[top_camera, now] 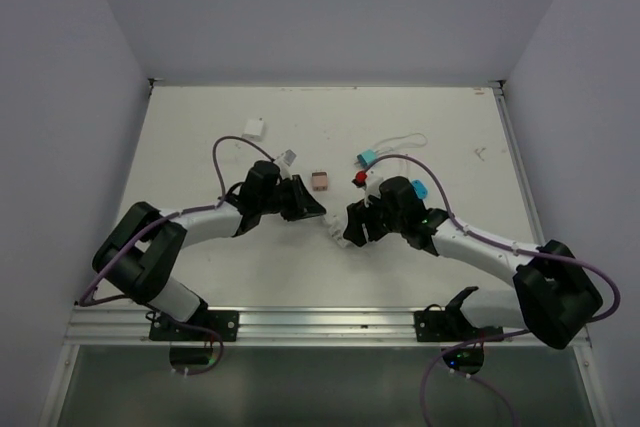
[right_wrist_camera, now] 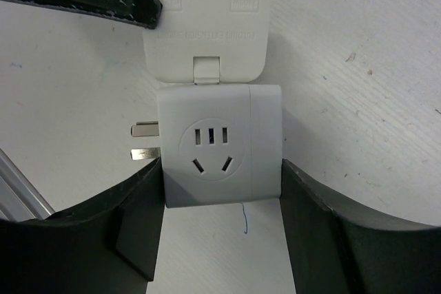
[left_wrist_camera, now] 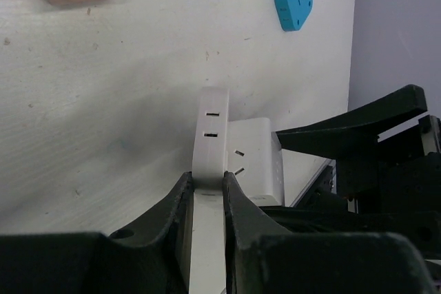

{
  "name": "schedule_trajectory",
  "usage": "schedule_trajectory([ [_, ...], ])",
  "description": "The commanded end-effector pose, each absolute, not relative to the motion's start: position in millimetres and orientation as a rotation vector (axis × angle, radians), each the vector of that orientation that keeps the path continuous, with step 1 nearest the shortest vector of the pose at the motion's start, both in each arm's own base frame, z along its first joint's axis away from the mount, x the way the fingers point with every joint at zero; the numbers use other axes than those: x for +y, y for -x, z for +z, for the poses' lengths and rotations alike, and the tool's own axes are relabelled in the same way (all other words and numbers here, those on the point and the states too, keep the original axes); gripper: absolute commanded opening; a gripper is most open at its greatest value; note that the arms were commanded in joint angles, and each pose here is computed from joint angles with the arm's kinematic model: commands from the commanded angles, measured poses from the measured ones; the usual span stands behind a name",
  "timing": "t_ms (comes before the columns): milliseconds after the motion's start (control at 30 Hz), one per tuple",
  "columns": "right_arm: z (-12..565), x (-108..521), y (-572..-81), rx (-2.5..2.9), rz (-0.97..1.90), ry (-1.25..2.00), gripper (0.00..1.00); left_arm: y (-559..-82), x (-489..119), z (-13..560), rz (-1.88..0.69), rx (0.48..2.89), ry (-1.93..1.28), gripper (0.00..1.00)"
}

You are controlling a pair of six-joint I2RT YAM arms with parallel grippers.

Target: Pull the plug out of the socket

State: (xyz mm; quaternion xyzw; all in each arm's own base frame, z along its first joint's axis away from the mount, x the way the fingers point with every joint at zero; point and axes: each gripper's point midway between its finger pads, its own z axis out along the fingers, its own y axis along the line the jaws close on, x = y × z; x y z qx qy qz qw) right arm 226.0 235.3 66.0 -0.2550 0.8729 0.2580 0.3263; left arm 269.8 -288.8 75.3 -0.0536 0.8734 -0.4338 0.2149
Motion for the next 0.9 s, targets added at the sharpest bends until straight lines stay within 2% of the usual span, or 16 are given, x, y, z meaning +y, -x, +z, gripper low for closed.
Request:
schedule_trajectory([
  [0,52.1,227.7,-208.3,2.39,0.682,0.7,0.54,-296.5,-278.9,105.6,-1.147,2.259,0.127,0.0],
  [133,45.9,222.6,-206.6,2.427,0.647,0.698,0.53,-295.4,-279.3,111.5,-1.167,2.224,0.11,0.0],
  [200,47.5,226.2,-204.7,2.426,0.679,0.705,0.59,-295.1,-281.3,113.4,-1.181,2.217,0.096,0.0],
  [333,66.1,235.0,-207.3,2.387,0.734,0.693,0.78,-293.5,-281.9,114.6,-1.179,2.208,0.057,0.0],
  [367,71.1,236.5,-209.0,2.382,0.74,0.679,0.87,-293.7,-281.4,115.6,-1.173,2.2,0.043,0.0],
  [467,90.6,244.7,-215.2,2.343,0.773,0.657,0.95,-293.3,-279.0,116.6,-1.156,2.185,0.021,0.0],
  [667,123.7,250.9,-239.4,2.281,0.751,0.536,0.98,-289.4,-278.4,125.0,-1.15,2.138,-0.068,0.0],
  [867,121.4,257.5,-252.0,2.296,0.725,0.542,0.99,-286.7,-278.3,133.0,-1.155,2.104,-0.114,0.0],
])
